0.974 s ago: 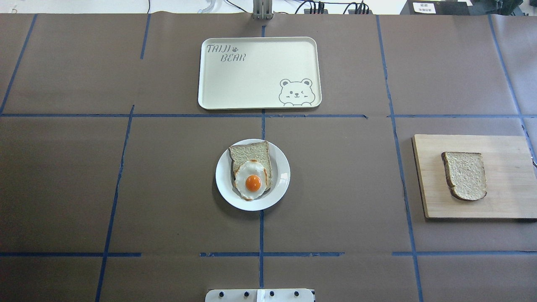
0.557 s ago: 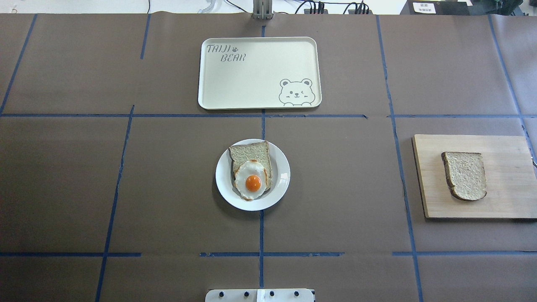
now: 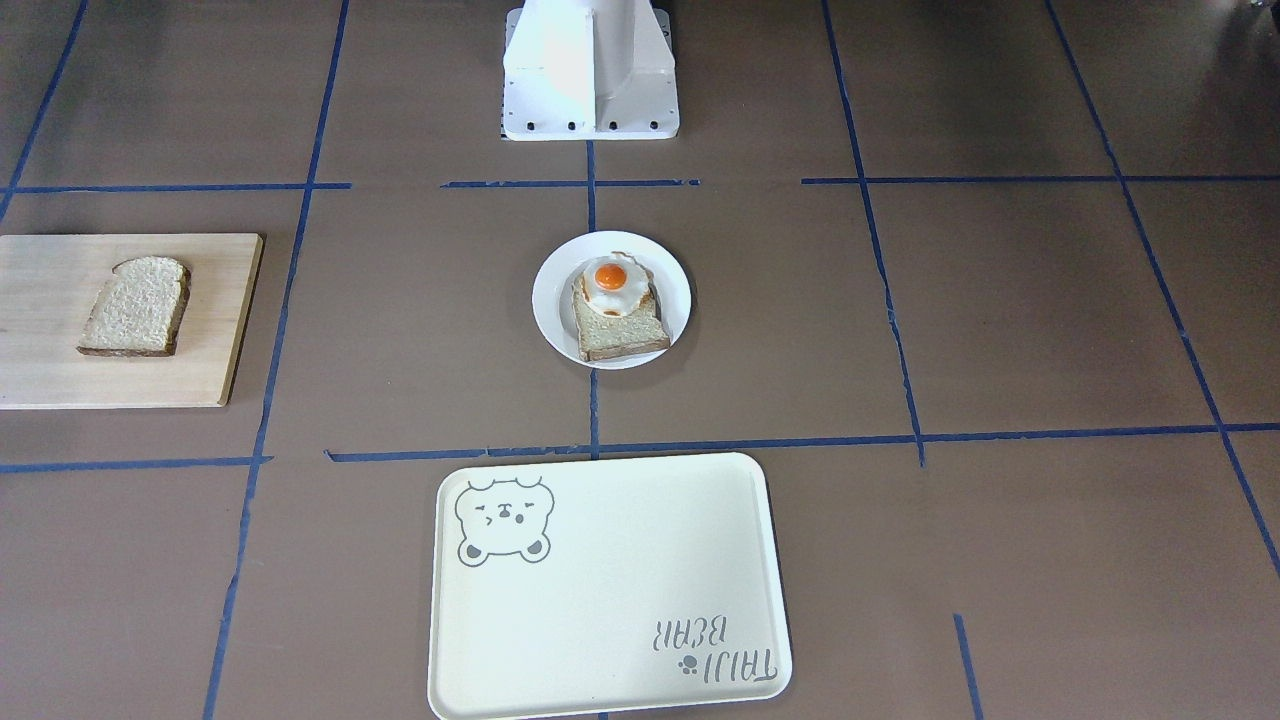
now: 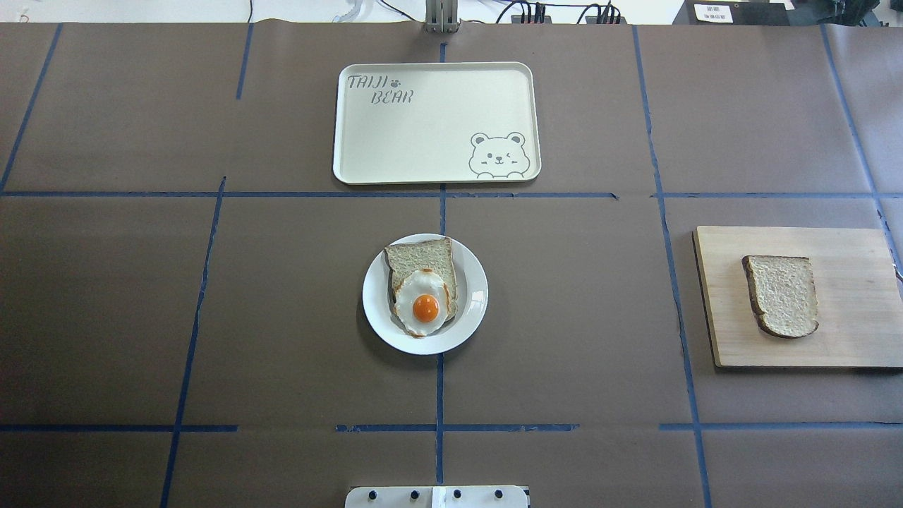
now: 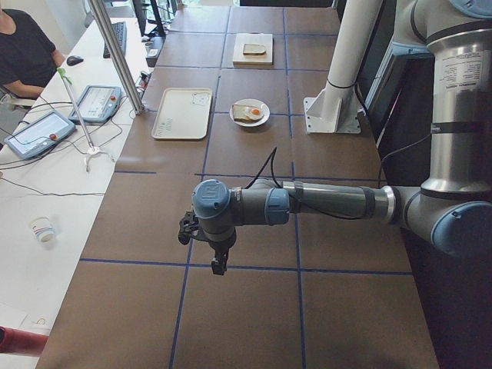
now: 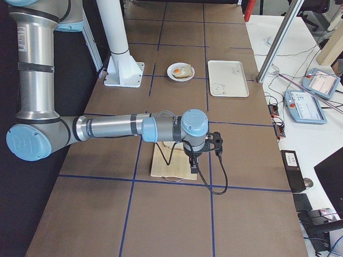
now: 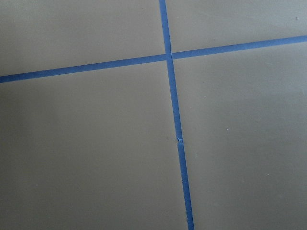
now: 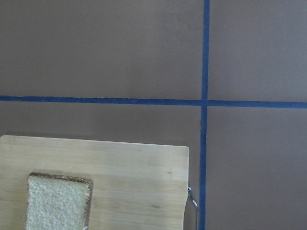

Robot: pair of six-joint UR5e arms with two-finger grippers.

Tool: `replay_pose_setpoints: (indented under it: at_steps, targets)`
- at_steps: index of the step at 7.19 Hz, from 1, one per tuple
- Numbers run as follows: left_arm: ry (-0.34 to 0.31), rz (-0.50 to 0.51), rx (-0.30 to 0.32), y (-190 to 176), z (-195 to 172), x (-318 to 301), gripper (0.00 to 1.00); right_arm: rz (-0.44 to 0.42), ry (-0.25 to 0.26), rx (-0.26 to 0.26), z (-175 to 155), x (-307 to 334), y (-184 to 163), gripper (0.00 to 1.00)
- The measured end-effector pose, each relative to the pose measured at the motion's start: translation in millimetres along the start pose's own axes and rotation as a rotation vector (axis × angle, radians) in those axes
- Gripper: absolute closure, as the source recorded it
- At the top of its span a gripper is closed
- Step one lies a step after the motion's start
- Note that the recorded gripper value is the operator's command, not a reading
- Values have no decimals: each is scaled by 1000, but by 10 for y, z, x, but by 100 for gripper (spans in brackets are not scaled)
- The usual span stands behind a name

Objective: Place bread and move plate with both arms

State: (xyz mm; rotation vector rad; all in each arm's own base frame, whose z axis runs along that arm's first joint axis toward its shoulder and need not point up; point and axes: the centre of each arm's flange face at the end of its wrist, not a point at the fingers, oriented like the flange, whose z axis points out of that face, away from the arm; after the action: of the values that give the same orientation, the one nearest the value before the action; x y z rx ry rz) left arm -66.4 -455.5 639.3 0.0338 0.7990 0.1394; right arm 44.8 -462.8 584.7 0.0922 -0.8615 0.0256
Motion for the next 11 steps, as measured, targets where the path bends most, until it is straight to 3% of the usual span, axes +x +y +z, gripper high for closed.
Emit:
replay_pose_setpoints:
  at_steps: [3,5,11]
  targets:
    - [-1,2,2,-1,-13,13,0,88,-43,40,541,-494,298,0]
    - [0,3,3,-2,-16,17,0,112,-26,31,943,-837,469,0]
    - [0,5,4,-3,-15,15,0,49,45,-73,1847,-1274,777,0]
